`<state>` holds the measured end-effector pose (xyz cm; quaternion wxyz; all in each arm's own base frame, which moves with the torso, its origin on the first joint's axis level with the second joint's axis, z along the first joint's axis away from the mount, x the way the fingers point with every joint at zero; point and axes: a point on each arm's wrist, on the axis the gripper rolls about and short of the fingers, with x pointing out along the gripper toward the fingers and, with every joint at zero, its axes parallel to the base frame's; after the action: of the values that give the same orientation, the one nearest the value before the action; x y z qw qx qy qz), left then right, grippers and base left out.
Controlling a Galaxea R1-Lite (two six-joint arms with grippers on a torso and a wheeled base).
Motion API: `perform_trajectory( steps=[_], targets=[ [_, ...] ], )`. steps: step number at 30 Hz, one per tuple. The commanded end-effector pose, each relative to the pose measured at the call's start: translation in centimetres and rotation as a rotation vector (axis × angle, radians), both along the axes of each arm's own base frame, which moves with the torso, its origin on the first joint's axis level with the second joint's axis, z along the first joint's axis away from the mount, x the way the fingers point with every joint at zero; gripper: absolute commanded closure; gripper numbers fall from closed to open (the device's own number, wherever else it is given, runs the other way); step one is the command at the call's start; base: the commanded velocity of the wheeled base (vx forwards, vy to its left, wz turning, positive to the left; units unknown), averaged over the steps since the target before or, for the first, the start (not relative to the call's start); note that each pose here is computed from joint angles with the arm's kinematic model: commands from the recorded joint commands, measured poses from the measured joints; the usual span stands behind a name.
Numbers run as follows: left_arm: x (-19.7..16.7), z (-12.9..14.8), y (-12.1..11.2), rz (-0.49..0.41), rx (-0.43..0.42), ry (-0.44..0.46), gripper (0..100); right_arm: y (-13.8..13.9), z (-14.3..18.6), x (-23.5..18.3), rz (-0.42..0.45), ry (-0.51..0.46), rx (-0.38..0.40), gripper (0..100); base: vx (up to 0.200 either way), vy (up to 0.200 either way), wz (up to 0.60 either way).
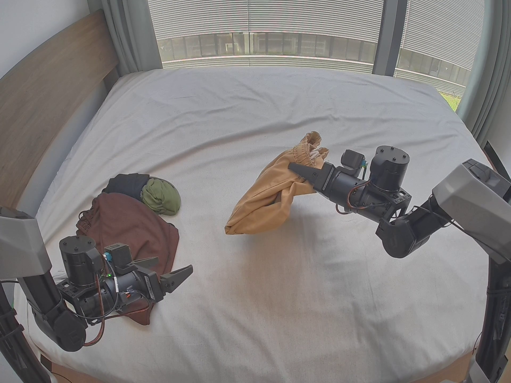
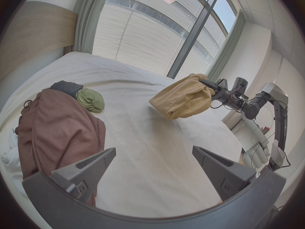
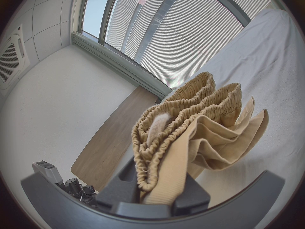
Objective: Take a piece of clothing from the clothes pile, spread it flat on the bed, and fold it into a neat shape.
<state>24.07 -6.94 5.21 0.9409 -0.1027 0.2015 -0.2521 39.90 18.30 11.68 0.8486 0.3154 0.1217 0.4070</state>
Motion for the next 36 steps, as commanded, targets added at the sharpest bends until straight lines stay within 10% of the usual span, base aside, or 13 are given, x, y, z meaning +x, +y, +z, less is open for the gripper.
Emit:
perform_trajectory(
  steps=[1,27,36],
  targets=[
    [0.0,-0.1,0.1,0.003,-0.001,0.005,0,-0.1,-1.9,1.4,-0.014,0.023,-0.01,100,0.0,0.0,0.0],
    [0.4,-1.0,0.0,0.005,0.0,0.015,0,2.1,3.4,5.8,-0.009,-0.048,0.016,100,0.0,0.0,0.0],
    [0.5,-1.6,0.0,0.007,-0.002,0.016,0,1.1,-4.3,8.6,-0.048,0.026,-0.073,100,0.0,0.0,0.0]
  ],
)
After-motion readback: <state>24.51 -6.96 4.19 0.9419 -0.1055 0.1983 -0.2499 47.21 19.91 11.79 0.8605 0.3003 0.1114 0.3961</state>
